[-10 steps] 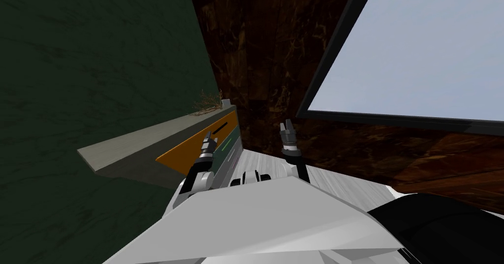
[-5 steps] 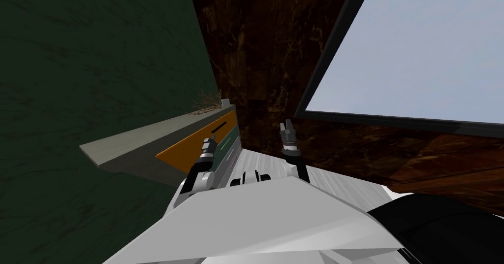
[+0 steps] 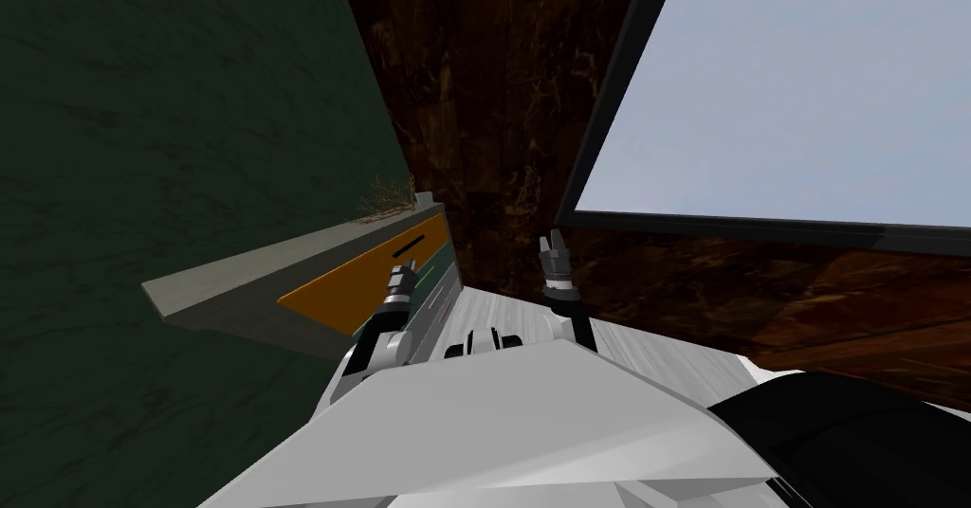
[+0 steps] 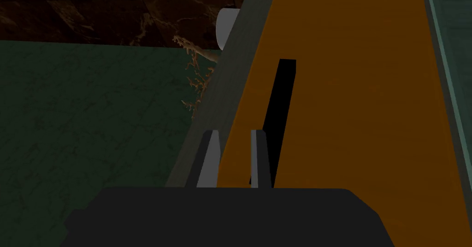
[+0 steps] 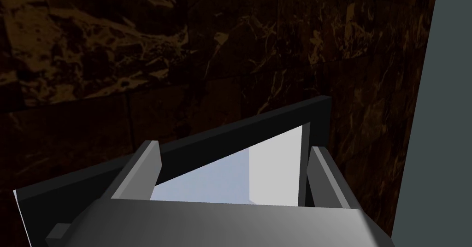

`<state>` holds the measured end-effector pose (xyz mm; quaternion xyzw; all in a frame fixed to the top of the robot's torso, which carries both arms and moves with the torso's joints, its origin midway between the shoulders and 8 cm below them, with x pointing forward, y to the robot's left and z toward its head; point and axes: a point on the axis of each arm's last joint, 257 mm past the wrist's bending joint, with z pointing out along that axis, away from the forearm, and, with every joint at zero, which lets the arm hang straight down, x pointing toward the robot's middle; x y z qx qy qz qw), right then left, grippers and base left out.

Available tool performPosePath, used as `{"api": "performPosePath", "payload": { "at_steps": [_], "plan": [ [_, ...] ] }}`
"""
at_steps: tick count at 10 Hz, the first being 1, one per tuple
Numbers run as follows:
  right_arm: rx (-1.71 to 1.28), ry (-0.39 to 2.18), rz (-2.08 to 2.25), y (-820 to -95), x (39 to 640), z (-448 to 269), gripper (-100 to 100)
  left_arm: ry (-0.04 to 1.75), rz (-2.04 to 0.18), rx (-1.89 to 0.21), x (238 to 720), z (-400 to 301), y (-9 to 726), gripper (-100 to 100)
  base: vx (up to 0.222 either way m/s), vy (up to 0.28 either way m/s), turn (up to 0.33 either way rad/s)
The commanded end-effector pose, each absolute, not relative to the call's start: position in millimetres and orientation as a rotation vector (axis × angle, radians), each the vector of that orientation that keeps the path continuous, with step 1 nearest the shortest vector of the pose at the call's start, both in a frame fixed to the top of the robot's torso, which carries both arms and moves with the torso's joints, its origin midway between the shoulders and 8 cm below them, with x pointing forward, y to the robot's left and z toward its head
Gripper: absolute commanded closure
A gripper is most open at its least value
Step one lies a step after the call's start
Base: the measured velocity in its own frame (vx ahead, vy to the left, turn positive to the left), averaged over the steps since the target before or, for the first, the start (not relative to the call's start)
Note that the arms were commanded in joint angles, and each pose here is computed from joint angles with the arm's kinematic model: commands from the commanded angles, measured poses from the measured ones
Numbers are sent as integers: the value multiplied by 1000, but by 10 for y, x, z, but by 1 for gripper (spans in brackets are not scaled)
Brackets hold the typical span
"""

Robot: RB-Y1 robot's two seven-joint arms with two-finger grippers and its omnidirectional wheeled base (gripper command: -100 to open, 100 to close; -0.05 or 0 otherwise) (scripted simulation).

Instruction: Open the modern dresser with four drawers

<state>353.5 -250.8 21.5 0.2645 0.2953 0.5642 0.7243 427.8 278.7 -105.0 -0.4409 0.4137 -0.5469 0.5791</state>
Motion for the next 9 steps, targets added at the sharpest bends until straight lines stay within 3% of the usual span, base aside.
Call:
{"api": "performPosePath", "payload": {
  "at_steps": [1,6,7,9],
  "plan": [
    [584,652,1245,-2509,3535,214,0,974,-1281,-1045,4275,-1057,2809,-100,50,153,0],
    [584,652,1245,-2508,3535,215,0,971,-1285,-1059,4260,-1020,2830,-100,61,85,0],
    [584,651,1245,-2508,3535,215,0,972,-1284,-1060,4259,-1017,2831,100,8,2,0],
    [584,651,1245,-2507,3536,215,0,971,-1287,-1060,4241,-998,2809,100,-62,-114,5]
  ]
}}
